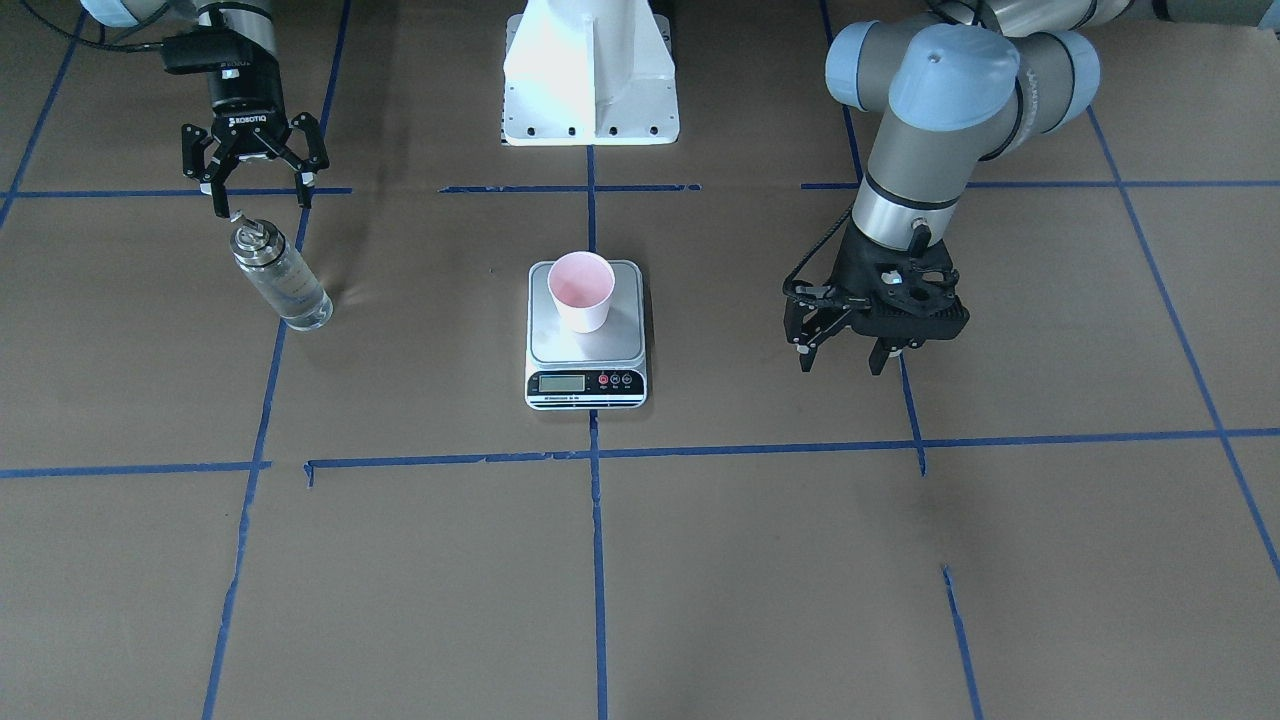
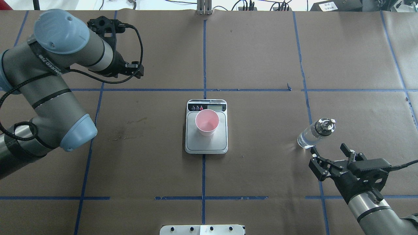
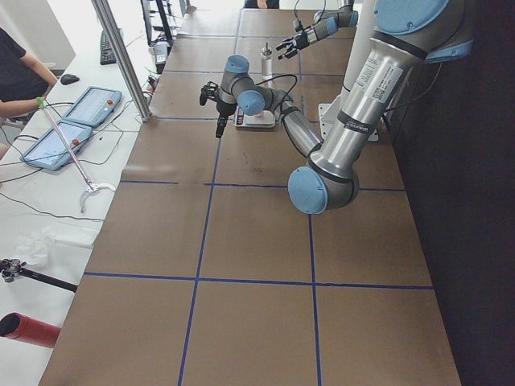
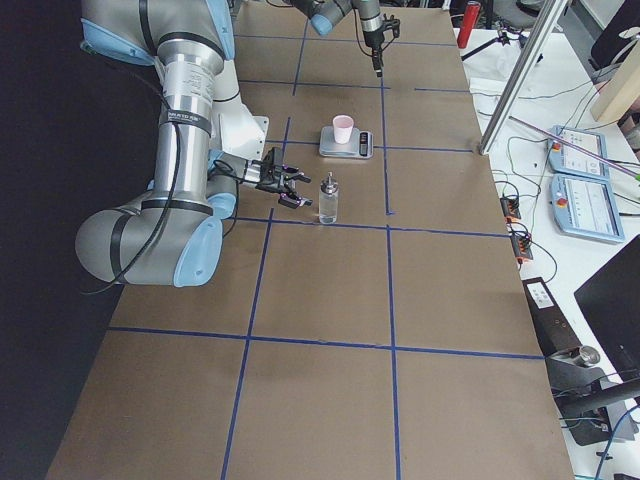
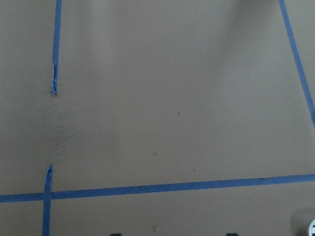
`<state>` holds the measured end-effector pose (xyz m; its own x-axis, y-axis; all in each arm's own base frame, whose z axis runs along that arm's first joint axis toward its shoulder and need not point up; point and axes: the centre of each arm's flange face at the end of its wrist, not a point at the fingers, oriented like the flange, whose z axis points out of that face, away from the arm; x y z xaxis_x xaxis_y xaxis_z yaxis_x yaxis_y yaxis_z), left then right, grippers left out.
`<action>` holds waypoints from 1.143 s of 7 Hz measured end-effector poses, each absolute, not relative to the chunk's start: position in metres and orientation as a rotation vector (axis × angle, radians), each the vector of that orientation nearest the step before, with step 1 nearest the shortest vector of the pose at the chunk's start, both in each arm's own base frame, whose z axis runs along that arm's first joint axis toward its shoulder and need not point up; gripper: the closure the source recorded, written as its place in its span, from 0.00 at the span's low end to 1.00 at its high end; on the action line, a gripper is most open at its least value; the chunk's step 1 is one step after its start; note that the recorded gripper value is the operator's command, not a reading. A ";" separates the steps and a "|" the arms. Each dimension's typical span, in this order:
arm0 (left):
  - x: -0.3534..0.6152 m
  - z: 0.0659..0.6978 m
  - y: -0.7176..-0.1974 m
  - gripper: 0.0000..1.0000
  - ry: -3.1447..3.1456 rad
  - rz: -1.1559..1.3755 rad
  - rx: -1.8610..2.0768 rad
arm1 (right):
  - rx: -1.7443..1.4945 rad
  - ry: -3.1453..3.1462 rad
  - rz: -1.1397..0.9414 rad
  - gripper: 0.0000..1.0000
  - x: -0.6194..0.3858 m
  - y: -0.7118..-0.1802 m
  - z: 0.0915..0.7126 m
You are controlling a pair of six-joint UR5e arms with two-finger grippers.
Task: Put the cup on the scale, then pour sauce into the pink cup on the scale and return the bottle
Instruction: 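Close the right gripper around the glass sauce bottle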
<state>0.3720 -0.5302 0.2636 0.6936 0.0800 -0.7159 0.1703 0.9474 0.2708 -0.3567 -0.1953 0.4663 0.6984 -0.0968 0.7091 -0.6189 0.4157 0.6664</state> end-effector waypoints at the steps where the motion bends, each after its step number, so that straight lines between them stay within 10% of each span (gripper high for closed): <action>1: 0.372 0.266 -0.531 0.21 0.802 -0.049 0.331 | 1.138 -0.764 0.387 0.01 -0.360 -0.195 0.475; 8: 0.374 0.267 -0.529 0.20 0.803 -0.054 0.323 | 1.183 -0.713 0.373 0.01 -0.383 -0.198 0.503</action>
